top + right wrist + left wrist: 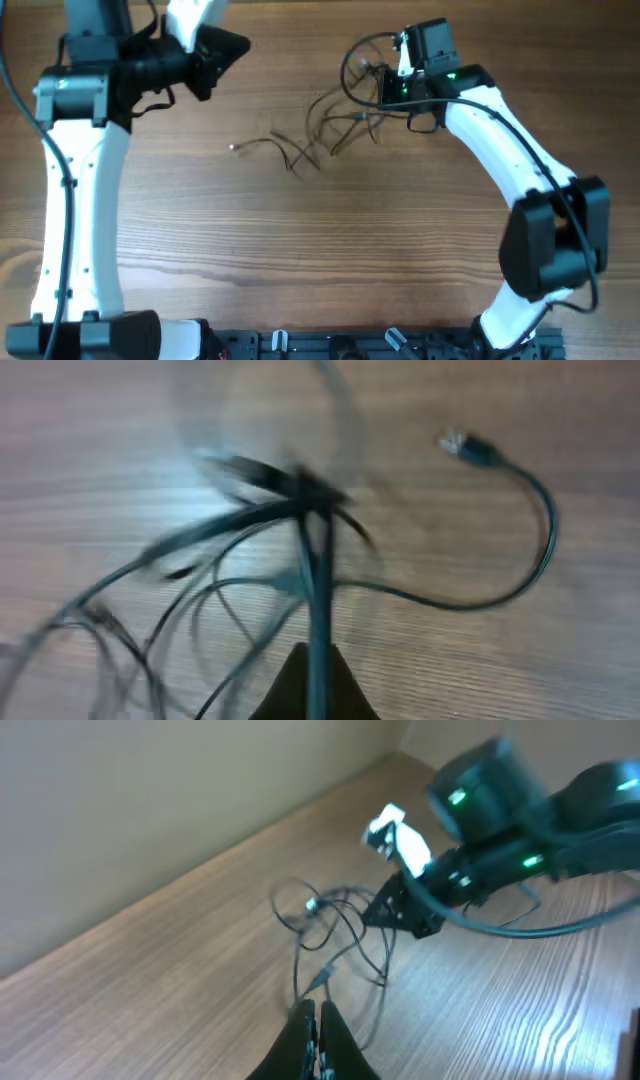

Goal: Untangle cables

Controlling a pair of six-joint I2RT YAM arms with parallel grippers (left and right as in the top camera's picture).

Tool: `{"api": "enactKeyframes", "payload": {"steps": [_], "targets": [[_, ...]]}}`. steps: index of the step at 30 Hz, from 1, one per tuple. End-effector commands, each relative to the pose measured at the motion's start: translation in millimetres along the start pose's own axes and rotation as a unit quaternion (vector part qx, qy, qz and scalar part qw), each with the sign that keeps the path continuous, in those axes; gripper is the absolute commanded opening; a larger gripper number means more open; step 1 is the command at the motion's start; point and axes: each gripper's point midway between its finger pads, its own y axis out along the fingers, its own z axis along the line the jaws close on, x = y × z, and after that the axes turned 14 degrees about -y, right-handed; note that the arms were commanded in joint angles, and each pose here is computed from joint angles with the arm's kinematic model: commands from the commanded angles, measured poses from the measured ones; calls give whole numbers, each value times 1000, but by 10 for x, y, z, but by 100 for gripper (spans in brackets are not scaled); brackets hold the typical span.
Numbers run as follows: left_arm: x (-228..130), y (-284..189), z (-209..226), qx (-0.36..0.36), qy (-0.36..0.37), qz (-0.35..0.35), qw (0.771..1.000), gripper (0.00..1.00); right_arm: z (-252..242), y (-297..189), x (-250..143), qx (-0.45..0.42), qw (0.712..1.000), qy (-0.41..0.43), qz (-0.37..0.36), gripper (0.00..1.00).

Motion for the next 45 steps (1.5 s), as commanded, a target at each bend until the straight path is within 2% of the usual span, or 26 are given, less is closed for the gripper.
{"api": "enactKeyframes", "payload": {"steps": [1, 6, 7, 9, 15, 18, 27, 33, 41, 45], "targets": [[60, -95, -15, 0, 0, -12, 1000, 4, 57, 163, -119, 11, 1000, 8, 23, 4], [60, -95, -18, -1, 0, -12, 1000, 6, 247, 146, -82, 66, 998, 5, 17, 4], [59, -94, -16, -1, 0, -11, 1000, 9, 295, 139, -76, 80, 997, 2, 16, 4], [56, -93, -16, -1, 0, -11, 1000, 26, 393, 119, -58, 109, 994, -7, 12, 4], [18, -34, 44, -2, -9, -4, 1000, 43, 579, 39, -39, 164, 986, -24, 7, 4], [-57, 73, 132, -9, -24, 9, 1000, 44, 710, -95, 3, 200, 979, -36, -3, 4], [-289, 427, 315, -47, -66, 44, 996, 45, 893, -734, 242, 231, 968, -73, -67, 4], [-393, 673, 199, -72, -62, 67, 993, 45, 1092, -1098, 315, 282, 951, -89, -96, 5], [-483, 944, -8, -101, -49, 88, 990, 44, 1208, -1302, 339, 314, 937, -101, -111, 4], [-534, 1051, -4, -107, -50, 95, 988, 44, 1329, -1417, 322, 356, 921, -110, -114, 4]]}}
